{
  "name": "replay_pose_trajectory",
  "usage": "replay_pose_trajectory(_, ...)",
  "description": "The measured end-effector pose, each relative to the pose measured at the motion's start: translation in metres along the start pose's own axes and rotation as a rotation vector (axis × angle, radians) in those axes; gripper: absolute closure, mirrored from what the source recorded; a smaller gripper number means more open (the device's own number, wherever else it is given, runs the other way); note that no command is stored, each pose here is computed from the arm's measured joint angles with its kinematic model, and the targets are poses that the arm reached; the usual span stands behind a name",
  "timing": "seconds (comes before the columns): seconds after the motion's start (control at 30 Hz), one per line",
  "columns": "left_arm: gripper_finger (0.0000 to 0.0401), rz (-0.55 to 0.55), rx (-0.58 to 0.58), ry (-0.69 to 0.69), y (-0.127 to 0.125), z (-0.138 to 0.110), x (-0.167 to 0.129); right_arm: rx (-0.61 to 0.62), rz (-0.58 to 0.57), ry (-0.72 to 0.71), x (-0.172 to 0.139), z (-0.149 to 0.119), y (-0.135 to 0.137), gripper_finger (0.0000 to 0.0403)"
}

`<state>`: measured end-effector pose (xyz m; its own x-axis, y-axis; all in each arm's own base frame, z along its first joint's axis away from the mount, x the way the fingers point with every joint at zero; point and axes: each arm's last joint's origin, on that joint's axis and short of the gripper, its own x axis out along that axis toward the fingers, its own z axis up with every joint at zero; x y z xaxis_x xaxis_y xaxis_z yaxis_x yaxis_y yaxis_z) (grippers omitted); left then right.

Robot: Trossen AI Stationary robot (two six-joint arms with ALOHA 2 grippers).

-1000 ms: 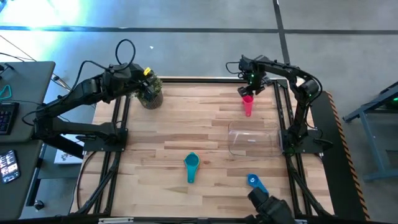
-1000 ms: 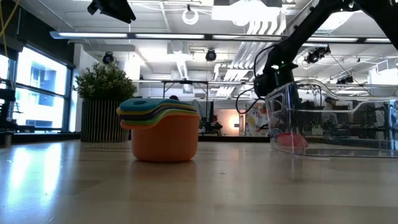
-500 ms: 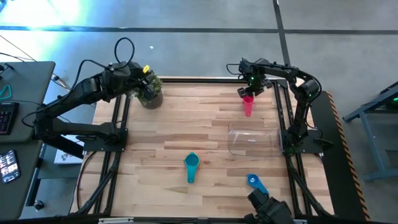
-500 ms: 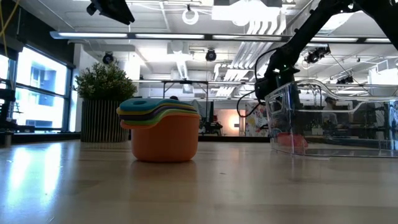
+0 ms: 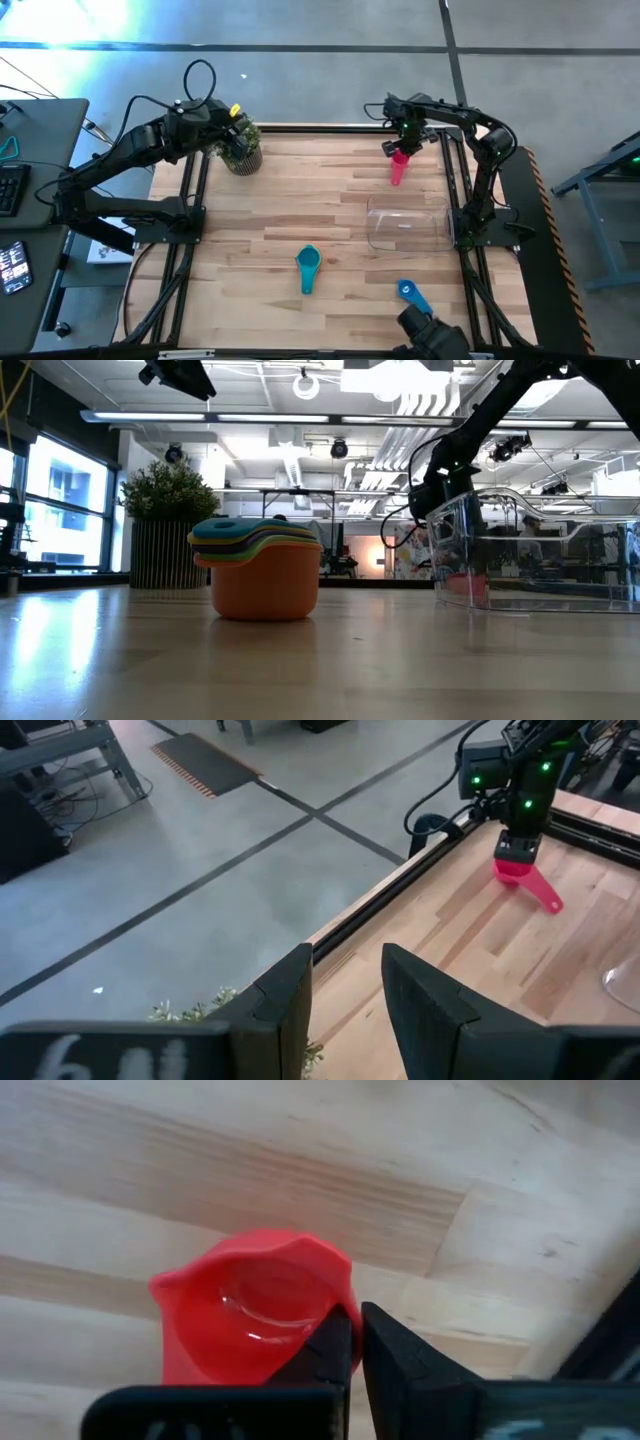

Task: Nest measuring cups in basket
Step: Stack the pink measuring cup on top of the light blue measuring cup

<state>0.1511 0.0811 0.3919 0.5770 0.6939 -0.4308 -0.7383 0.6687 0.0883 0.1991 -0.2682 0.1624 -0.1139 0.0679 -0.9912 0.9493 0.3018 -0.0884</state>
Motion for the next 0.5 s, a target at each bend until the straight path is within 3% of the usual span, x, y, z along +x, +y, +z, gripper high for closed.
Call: replay_pose_trajectory(0.5,0.0288,0.0,0.015,0.005,0.0,0.0,0.0,-0.076,0.035,-0.115,-0.045,0.005,0.036,0.0402)
